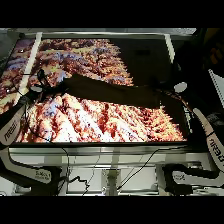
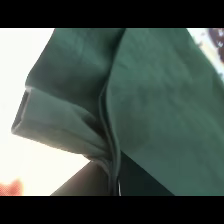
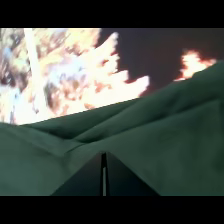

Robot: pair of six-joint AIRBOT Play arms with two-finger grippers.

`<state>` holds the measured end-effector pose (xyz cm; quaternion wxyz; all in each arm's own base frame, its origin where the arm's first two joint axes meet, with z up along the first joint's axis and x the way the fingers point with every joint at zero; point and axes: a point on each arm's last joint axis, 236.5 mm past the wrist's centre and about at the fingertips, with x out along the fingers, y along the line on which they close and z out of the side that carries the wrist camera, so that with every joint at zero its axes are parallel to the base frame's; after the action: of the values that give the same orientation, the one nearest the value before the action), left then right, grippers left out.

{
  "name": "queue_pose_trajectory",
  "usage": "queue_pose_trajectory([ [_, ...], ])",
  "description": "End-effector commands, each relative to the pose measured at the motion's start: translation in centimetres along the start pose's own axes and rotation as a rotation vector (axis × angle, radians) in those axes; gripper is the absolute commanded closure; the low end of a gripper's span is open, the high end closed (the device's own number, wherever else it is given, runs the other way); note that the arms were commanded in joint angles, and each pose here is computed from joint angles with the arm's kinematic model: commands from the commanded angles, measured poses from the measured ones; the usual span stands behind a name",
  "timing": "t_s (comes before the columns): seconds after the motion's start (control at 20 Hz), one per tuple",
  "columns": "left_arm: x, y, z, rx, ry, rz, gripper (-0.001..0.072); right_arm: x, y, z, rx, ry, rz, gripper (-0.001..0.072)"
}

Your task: Fold the clothes and pants, and hang the long-sleeved shirts on hangers.

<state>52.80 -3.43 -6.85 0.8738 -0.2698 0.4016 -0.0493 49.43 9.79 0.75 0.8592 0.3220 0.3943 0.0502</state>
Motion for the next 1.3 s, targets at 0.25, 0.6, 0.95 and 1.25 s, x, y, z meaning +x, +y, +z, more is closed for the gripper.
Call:
queue_pose_trajectory([
  [0.25, -10.4, -8.9, 4.1, 0.383, -0.089, -0.069, 0.0696, -0.6, 11.9, -0.5, -0.238, -0.016, 0.163, 0.0705],
  [0.6, -20.2, -15.5, 3.4, 0.541, -0.134, -0.189, 0.0696, 5.4, 17.0, -16.0, -0.340, 0.396, 0.212, 0.0706],
  [0.95, -22.3, -17.5, 1.7, 0.546, -0.101, -0.263, 0.0696, 9.1, 23.6, -30.2, -0.411, 0.564, 0.278, 0.0706],
  [1.25, -21.8, -17.6, 1.3, 0.546, -0.087, -0.267, 0.0696, 8.2, 22.6, -31.4, -0.444, 0.655, 0.254, 0.0704],
])
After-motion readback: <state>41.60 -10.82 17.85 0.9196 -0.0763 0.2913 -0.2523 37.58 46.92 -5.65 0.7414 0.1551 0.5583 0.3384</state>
